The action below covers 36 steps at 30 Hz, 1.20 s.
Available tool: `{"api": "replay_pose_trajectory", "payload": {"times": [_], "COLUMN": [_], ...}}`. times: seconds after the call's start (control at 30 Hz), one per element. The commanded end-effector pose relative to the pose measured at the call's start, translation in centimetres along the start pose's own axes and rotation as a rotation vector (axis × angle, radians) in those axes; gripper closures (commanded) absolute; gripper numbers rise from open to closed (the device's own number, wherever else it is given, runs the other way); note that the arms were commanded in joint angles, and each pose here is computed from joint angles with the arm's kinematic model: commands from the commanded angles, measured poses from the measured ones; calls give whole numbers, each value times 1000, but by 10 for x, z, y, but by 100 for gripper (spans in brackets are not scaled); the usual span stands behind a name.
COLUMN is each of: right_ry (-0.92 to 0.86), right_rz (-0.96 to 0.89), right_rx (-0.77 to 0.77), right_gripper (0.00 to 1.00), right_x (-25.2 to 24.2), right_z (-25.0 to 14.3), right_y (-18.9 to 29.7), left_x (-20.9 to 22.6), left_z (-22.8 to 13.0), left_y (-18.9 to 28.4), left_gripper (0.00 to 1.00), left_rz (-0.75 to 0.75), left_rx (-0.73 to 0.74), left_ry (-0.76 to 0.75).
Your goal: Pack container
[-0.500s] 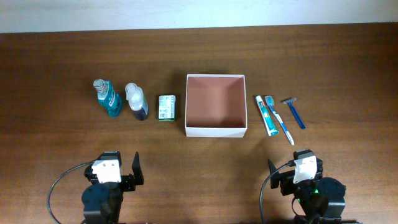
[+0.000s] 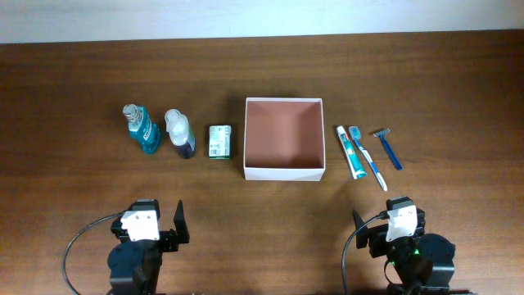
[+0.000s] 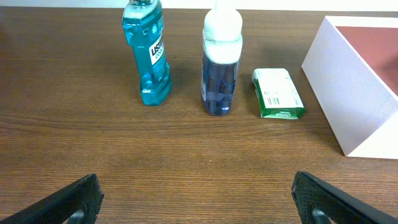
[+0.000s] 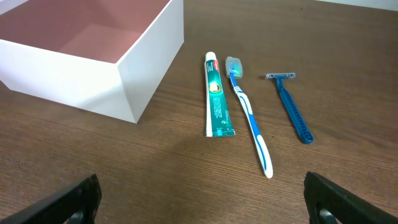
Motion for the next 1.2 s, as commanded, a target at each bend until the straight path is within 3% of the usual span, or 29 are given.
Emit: {"api": "replay_pose_trajectory", "payload": {"times": [0.0, 0.97, 1.17], "right_ry": [11, 11, 11], "right_rz": [11, 11, 11], "right_rx": [-6, -6, -6], "right_gripper": [1, 1, 1], "right_x": [2, 2, 2], "right_z": [0, 0, 0], "right_y": [0, 0, 0], "left_x": [-1, -12, -22], "left_z": [-1, -2, -4], "left_y": [-1, 0, 4], "left_gripper": [1, 1, 1], "left_rz": [-9, -92, -167], "left_rx": [-7, -3, 64], "left_ry": [-13, -12, 184]}}
Point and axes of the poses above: each gripper's point midway between its finger pads, its own y axis back along the fingers, its own x axis along the line the jaws close on, z = x × y, the point moved 4 cm from there along y, back along the fingers
